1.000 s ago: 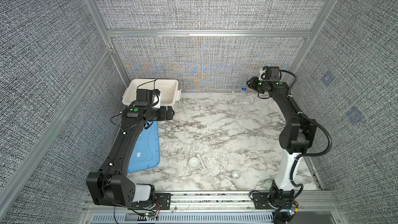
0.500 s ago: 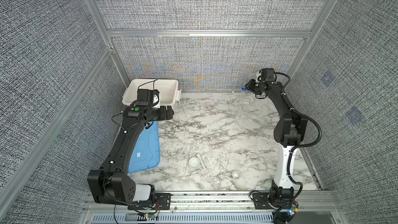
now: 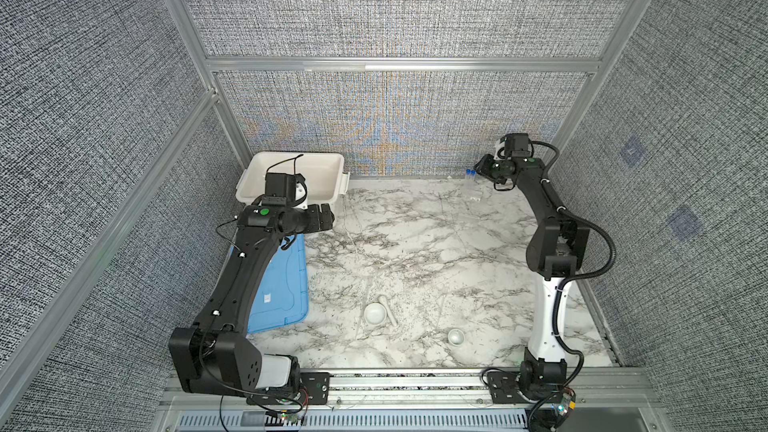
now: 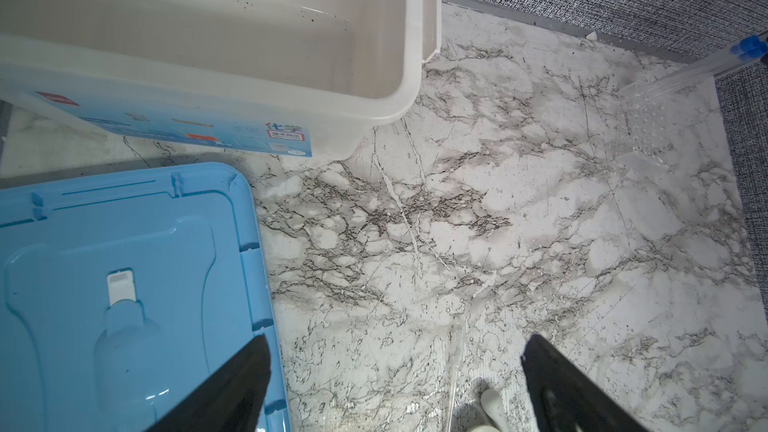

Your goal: Organize the chemistry lab equipment

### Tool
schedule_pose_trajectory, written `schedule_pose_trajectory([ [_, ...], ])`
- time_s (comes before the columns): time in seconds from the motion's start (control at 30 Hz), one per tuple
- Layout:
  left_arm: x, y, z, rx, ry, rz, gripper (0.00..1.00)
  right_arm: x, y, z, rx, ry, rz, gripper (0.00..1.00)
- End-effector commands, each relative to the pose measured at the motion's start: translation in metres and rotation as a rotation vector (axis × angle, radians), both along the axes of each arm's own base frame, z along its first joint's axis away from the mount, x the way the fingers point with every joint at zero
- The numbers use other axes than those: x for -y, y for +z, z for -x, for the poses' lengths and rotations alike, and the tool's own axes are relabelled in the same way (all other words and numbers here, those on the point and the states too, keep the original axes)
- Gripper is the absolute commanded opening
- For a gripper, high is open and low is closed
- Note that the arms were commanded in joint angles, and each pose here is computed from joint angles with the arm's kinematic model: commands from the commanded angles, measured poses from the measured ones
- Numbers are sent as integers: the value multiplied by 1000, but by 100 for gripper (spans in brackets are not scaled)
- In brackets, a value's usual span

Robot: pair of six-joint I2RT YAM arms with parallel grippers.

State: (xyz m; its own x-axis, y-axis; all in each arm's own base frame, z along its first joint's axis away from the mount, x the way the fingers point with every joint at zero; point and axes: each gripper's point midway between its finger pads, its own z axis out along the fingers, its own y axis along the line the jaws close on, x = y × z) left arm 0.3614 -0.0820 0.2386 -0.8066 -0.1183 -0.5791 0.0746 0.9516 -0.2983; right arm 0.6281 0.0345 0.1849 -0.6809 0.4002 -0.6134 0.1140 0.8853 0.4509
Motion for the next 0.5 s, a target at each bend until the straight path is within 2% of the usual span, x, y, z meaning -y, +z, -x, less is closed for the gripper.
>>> schedule_pose_trajectory([
  [0.0, -1, 4, -3, 19, 18, 5, 95, -4, 4, -1, 15, 26, -11, 45],
  [0.47, -1, -3, -2, 0, 33, 18, 95, -4, -1, 6, 13, 57, 7, 45],
])
